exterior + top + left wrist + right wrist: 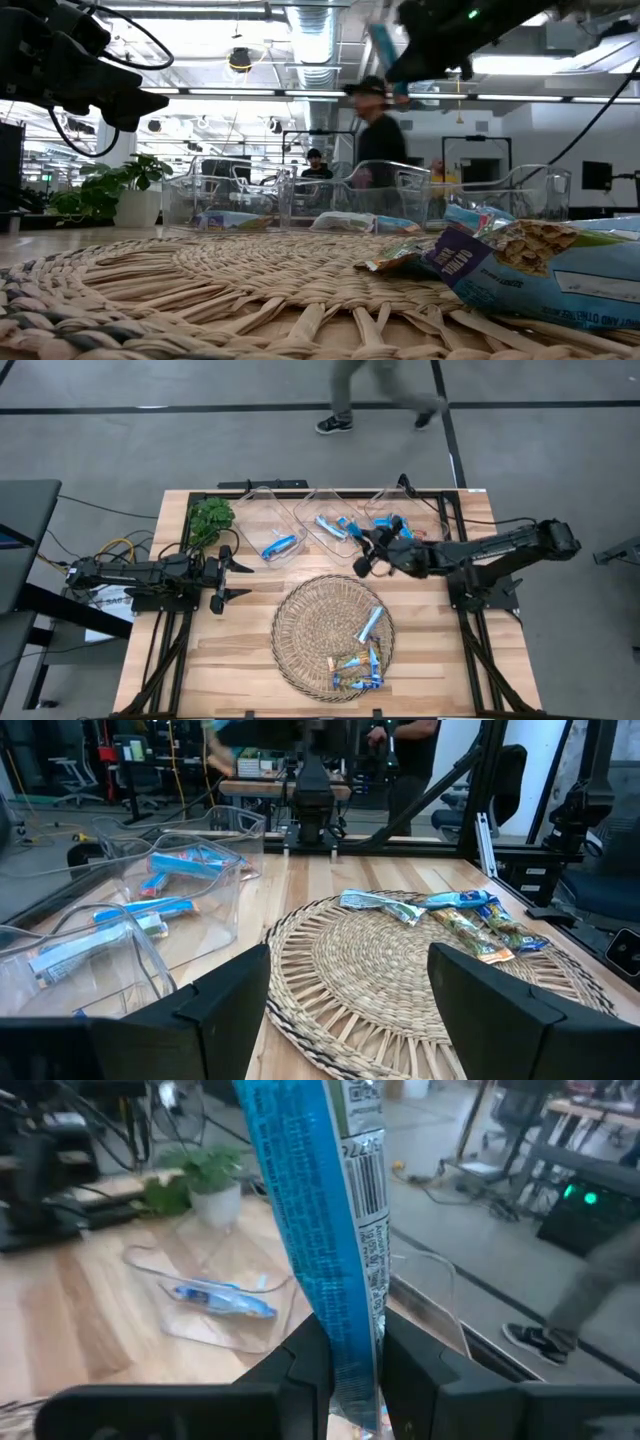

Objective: Pick and place Granola Bars by type
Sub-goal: Put the yellow granola bar into the middle transparent bin

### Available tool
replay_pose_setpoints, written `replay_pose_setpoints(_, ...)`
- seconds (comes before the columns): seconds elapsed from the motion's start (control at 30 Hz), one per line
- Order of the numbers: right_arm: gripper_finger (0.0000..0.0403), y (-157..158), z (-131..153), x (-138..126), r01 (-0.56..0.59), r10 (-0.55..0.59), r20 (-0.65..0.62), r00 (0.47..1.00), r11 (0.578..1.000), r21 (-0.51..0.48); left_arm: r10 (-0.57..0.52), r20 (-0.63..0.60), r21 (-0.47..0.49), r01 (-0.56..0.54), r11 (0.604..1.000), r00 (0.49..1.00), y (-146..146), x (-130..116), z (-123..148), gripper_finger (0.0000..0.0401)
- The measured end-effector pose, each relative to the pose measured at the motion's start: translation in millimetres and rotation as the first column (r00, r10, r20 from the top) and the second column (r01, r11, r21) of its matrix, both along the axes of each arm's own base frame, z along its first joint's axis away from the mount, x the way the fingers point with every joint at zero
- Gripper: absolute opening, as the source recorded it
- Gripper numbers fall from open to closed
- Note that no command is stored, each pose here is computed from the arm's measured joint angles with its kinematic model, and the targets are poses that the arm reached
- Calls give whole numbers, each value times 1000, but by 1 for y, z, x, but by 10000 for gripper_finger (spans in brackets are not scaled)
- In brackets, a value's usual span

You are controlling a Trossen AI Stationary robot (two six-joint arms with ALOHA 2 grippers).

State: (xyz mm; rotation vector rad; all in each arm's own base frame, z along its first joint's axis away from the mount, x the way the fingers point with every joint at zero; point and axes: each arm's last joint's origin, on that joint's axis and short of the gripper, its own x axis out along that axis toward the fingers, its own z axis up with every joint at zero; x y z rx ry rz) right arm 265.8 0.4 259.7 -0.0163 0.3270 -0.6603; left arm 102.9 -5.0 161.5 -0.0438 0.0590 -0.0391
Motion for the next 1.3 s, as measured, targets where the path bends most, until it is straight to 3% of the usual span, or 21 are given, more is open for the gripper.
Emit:
replay_pose_setpoints(0.13, 62, -26, 1, 15, 8, -6, -41, 999, 999, 41, 0, 0, -2, 0, 1000, 1000, 0, 0, 0, 265)
replay_pose_setpoints(0.33, 62, -66, 0, 38, 58, -36, -206, 978, 993, 105, 0, 0, 6, 0, 1000, 1000, 0, 0, 0, 265)
replay_pose_setpoints(0.7, 62, -119, -16, 74, 94, 15, -511, 859, 978, 186, 0, 0, 2, 0, 1000, 1000, 0, 0, 0, 265)
replay_pose_setpoints(0.9, 62, -136, -40, 84, 109, 90, -607, 789, 953, 284, 0, 0, 0, 0, 1000, 1000, 0, 0, 0, 265)
replay_pose_setpoints(1.3, 62, -145, -64, 89, 82, 181, -689, 702, 940, 331, 1, 0, 2, -1, 1000, 1000, 0, 0, 0, 265)
